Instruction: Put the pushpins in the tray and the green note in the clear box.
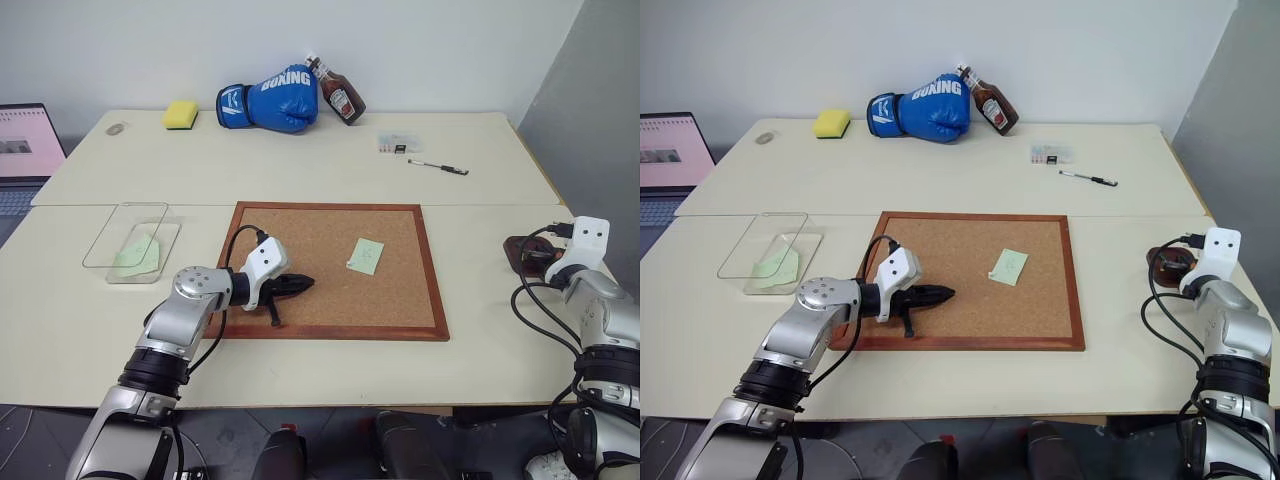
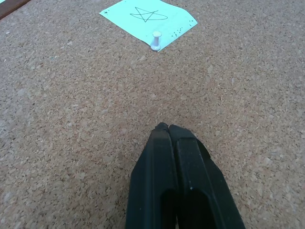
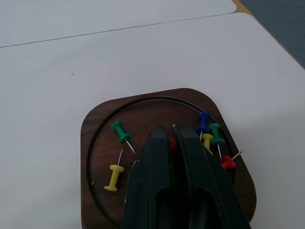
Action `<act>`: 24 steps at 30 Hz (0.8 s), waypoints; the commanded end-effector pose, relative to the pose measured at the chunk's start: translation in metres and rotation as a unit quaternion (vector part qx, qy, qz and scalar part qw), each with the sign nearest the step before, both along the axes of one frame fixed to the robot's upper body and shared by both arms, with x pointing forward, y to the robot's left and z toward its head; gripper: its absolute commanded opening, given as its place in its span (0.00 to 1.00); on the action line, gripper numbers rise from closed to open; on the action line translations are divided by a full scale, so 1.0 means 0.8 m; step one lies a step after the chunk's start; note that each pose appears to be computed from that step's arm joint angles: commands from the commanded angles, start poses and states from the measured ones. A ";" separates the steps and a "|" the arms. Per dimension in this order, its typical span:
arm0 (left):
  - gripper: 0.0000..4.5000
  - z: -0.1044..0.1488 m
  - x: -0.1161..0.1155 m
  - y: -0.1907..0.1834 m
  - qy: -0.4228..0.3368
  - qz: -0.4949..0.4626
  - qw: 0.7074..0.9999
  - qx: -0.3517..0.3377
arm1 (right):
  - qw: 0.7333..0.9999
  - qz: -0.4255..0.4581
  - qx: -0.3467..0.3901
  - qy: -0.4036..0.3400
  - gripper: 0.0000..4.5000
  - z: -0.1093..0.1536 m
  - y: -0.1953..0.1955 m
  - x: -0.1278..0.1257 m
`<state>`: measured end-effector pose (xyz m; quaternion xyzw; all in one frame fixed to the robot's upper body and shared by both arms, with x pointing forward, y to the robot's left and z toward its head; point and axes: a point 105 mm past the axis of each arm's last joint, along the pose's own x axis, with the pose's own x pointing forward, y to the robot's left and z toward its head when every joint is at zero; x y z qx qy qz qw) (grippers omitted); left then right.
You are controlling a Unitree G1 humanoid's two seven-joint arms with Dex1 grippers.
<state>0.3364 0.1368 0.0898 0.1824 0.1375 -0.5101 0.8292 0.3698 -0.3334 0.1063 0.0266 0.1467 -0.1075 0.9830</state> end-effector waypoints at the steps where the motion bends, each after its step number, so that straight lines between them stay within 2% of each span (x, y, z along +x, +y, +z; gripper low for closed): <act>1: 0.00 -0.015 -0.008 0.001 0.023 -0.009 1.000 0.017 | 1.000 0.000 0.001 -0.013 0.01 0.009 0.000 0.003; 2: 0.00 -0.015 -0.007 0.001 0.022 -0.009 1.000 0.017 | 1.000 0.002 0.000 -0.015 0.01 0.010 0.001 0.003; 3: 0.00 -0.015 -0.007 0.001 0.022 -0.008 1.000 0.017 | 1.000 0.005 -0.005 -0.017 0.13 0.012 0.001 0.004; 5: 0.00 -0.015 -0.006 0.001 0.020 -0.007 1.000 0.018 | 0.999 0.010 -0.021 -0.023 0.19 0.018 0.002 0.005; 7: 0.00 -0.014 -0.005 0.001 0.019 -0.006 1.000 0.018 | 0.999 0.017 -0.030 -0.033 0.30 0.026 0.005 0.006; 14: 0.00 -0.015 -0.004 0.002 0.017 -0.005 1.000 0.019 | 0.991 0.060 -0.064 -0.098 0.60 0.070 0.028 0.010; 20: 0.00 -0.014 -0.003 0.000 0.016 -0.006 1.000 0.017 | 0.982 0.088 -0.085 -0.141 0.60 0.105 0.044 0.010; 24: 0.00 -0.014 -0.001 -0.001 0.015 -0.007 1.000 0.016 | 0.971 0.162 -0.081 -0.159 0.60 0.120 0.082 0.013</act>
